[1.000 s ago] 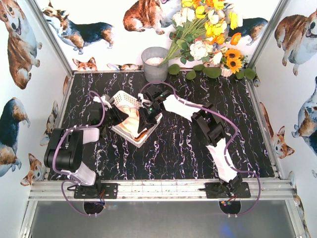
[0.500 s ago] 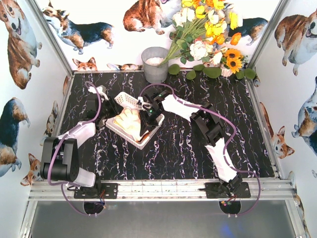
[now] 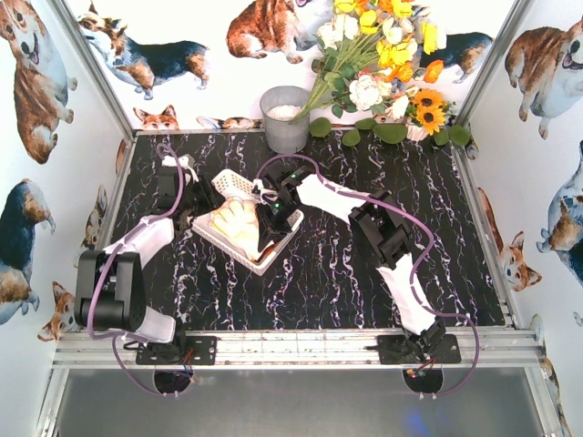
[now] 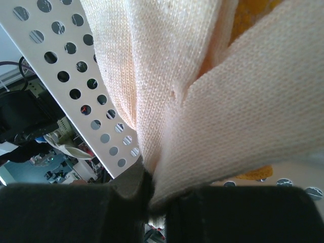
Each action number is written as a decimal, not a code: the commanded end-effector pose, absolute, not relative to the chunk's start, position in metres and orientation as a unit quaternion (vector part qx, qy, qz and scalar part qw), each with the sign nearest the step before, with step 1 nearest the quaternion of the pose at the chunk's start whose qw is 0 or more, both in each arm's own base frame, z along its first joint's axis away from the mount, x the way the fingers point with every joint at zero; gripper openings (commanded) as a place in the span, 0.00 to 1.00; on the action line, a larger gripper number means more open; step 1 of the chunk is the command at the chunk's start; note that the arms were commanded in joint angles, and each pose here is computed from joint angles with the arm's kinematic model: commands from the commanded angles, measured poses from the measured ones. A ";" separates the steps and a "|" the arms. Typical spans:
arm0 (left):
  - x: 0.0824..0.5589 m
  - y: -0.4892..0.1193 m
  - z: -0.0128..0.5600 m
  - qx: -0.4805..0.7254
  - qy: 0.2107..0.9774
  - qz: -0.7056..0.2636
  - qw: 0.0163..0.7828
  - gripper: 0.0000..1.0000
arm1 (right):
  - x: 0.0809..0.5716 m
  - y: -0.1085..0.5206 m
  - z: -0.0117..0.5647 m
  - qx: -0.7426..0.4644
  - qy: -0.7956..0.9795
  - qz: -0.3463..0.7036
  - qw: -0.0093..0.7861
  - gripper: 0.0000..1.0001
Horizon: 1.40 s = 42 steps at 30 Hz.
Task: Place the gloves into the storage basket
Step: Place the glove in the bin.
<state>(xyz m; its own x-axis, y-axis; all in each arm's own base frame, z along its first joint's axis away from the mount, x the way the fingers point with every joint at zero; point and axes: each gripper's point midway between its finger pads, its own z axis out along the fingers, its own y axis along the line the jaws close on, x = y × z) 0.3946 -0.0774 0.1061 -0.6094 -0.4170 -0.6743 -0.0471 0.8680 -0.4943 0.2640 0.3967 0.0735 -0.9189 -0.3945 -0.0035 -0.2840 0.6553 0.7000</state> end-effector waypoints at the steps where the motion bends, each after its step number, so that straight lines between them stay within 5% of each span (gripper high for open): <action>1: 0.405 -0.086 0.110 -0.105 0.871 -0.244 0.415 0.42 | 0.269 0.403 0.073 0.201 -0.905 -0.369 0.062 0.00; 19: 0.386 -0.158 0.087 -0.081 0.838 -0.423 0.334 0.25 | 0.276 0.407 0.072 0.194 -0.910 -0.363 0.043 0.06; 27: 0.384 -0.112 0.038 -0.163 0.896 -0.268 0.314 0.24 | 0.277 0.406 0.072 0.195 -0.912 -0.358 0.039 0.06; 42: 0.400 -0.108 0.058 -0.163 0.880 -0.267 0.357 0.26 | 0.283 0.384 0.126 0.210 -0.920 -0.328 -0.045 0.49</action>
